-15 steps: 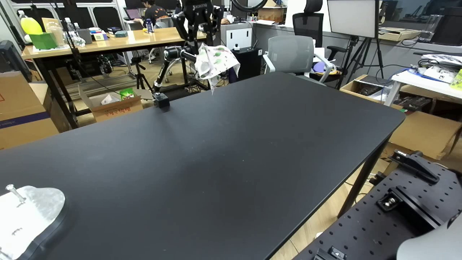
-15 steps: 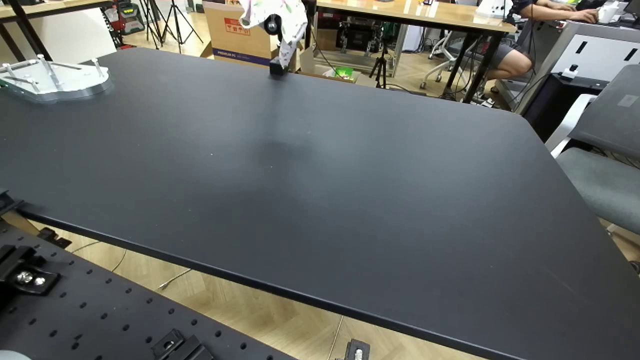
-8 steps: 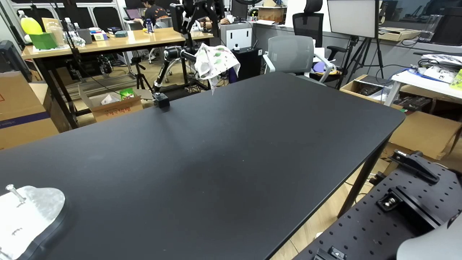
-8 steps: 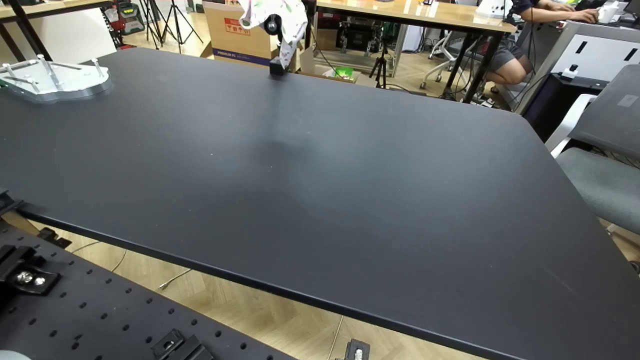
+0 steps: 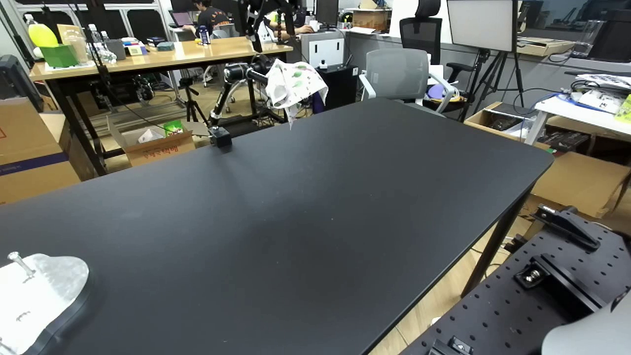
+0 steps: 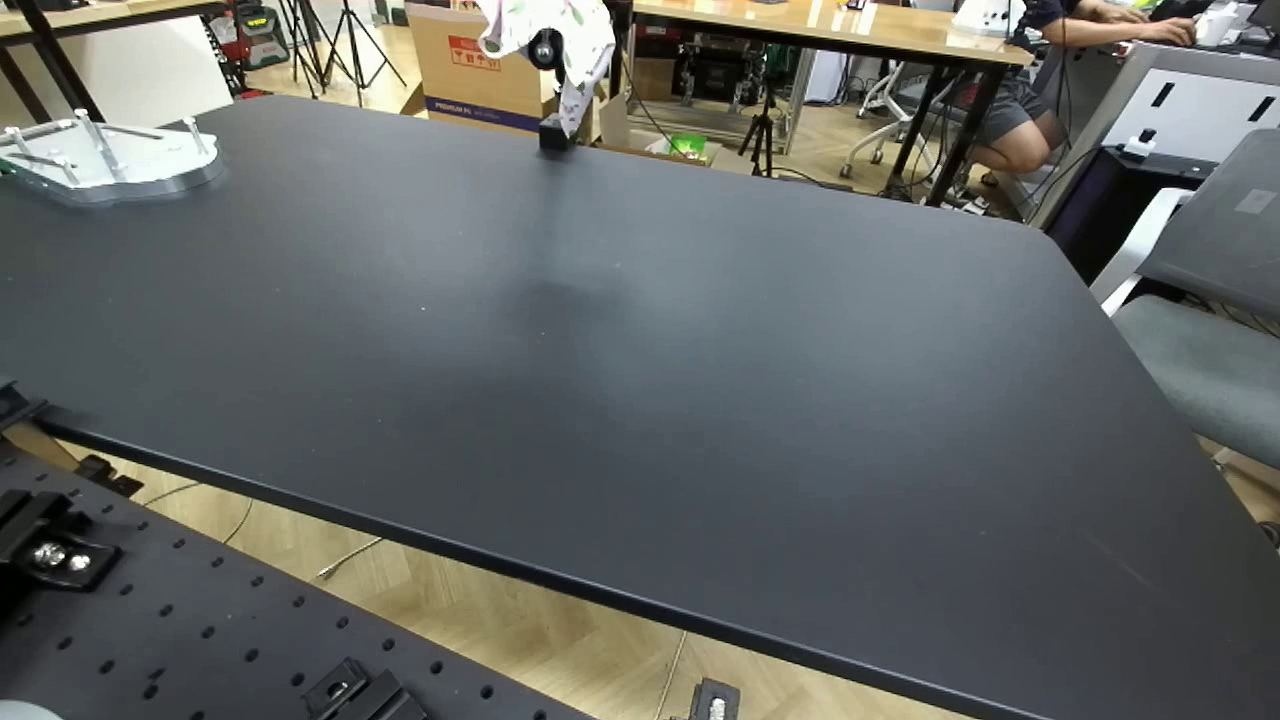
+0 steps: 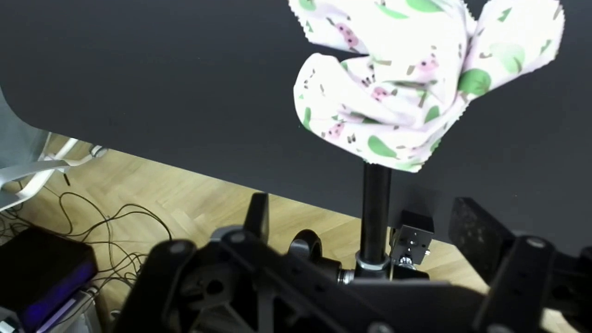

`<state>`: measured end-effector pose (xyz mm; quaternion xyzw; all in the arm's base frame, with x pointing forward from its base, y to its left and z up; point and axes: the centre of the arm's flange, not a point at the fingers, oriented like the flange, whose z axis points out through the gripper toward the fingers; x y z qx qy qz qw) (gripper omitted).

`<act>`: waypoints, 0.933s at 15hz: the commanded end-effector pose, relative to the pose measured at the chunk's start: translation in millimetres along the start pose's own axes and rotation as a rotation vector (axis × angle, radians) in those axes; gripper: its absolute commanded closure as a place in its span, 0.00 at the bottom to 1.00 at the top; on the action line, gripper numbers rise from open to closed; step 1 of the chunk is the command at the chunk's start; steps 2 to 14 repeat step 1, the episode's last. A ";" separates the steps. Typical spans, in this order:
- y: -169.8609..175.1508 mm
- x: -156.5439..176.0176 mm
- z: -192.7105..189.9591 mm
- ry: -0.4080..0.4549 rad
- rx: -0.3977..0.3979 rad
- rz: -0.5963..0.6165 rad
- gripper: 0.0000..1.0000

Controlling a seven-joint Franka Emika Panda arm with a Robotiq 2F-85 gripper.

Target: Hang the cloth on the stand

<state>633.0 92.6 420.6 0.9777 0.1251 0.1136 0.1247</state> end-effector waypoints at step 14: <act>-0.1 0.1 0.3 0.000 0.000 0.000 0.00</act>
